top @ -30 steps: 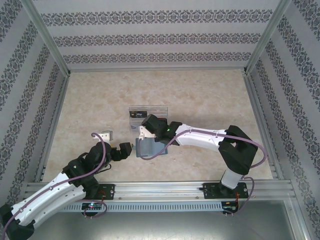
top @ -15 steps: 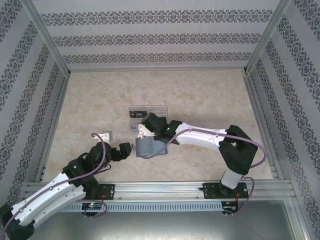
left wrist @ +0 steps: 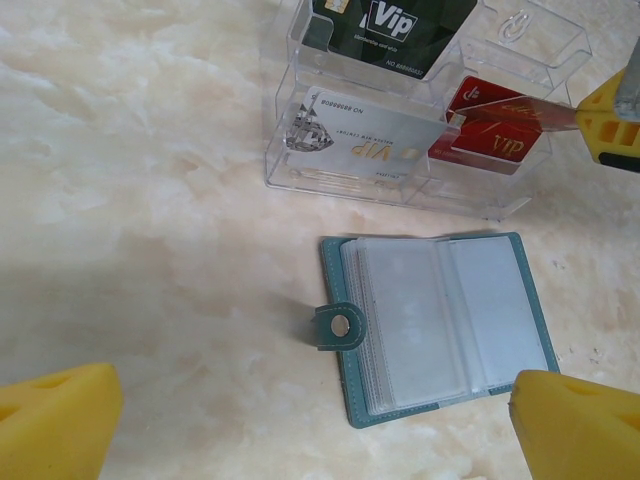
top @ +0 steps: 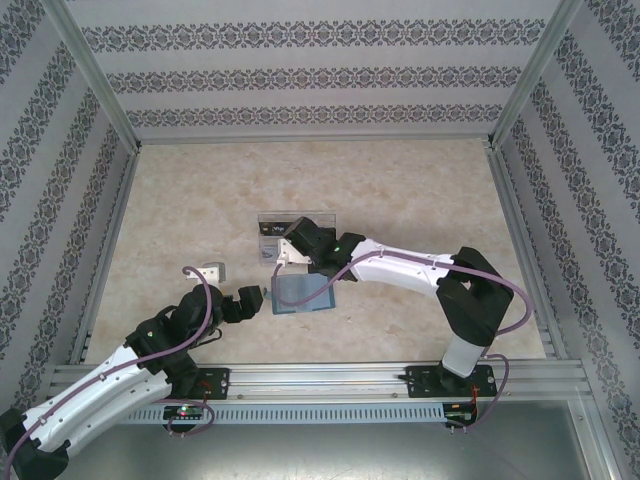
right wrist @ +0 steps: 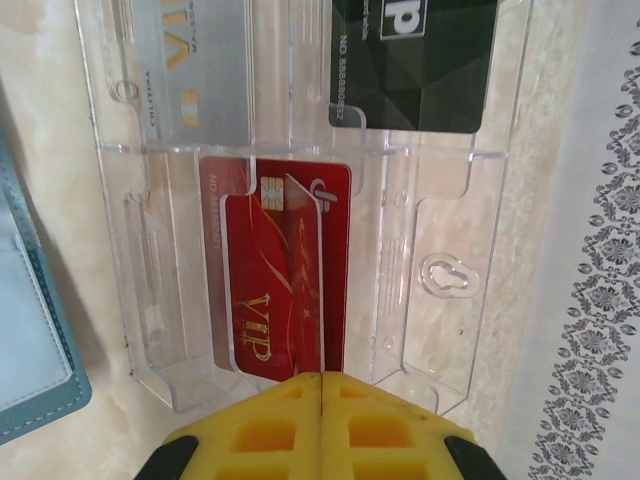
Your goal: Take the credit cards out of the card holder
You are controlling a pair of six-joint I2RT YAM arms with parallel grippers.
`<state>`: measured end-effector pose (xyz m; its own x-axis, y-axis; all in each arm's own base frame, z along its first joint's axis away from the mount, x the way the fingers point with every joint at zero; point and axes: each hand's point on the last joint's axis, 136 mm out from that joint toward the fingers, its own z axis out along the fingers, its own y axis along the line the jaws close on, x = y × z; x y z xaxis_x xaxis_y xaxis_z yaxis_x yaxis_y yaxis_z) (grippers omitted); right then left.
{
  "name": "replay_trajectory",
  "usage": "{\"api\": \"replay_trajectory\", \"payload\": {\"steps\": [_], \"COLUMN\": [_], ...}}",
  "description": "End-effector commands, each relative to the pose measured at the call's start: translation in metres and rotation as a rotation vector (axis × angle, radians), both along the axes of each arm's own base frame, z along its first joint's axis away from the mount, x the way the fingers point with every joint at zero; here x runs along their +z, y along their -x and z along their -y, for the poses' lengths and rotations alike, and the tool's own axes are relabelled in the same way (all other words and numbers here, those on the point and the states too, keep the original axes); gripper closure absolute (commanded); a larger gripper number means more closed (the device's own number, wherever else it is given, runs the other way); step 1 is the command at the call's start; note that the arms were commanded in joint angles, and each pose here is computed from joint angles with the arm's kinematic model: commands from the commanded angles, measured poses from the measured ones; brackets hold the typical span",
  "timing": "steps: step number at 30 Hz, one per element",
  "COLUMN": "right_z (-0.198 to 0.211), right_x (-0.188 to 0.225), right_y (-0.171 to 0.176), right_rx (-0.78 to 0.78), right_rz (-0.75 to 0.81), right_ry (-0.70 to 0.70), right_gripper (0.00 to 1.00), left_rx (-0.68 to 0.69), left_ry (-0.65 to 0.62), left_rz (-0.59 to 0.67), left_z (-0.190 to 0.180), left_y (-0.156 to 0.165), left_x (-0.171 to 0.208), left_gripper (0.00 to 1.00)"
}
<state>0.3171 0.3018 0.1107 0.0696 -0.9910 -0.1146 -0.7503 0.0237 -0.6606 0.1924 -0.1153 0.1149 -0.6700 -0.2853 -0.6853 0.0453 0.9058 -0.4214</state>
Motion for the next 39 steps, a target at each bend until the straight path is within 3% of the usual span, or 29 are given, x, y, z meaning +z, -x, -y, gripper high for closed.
{"api": "replay_trajectory", "payload": {"steps": [1, 21, 24, 26, 36, 39], "right_z": [0.001, -0.001, 0.002, 0.003, 0.007, 0.007], "right_x": [-0.007, -0.009, -0.005, -0.005, -0.003, -0.001], "right_y": [-0.001, -0.018, -0.024, -0.029, -0.046, -0.043], "right_rx": [-0.025, -0.089, -0.113, -0.129, -0.202, -0.199], "right_rz": [-0.025, -0.008, 0.018, 0.029, 0.058, 0.051], "right_ry": [-0.003, -0.049, -0.05, -0.051, -0.065, -0.077], "right_gripper": [1.0, 1.0, 0.94, 0.82, 0.73, 0.65], "left_rx": [0.012, 0.016, 0.016, 0.014, 0.012, 0.014], "left_ry": [-0.041, -0.045, -0.046, -0.046, -0.045, -0.048], "left_rz": [-0.011, -0.01, -0.011, -0.012, -0.011, -0.012], "left_z": [-0.008, -0.01, -0.01, -0.01, -0.01, -0.01], "left_y": [0.002, 0.003, 0.003, 0.003, 0.003, 0.003], "left_x": [-0.01, -0.012, -0.013, -0.013, -0.013, -0.014], "left_gripper": [0.0, 0.0, 0.0, 0.0, 0.0, 0.0]}}
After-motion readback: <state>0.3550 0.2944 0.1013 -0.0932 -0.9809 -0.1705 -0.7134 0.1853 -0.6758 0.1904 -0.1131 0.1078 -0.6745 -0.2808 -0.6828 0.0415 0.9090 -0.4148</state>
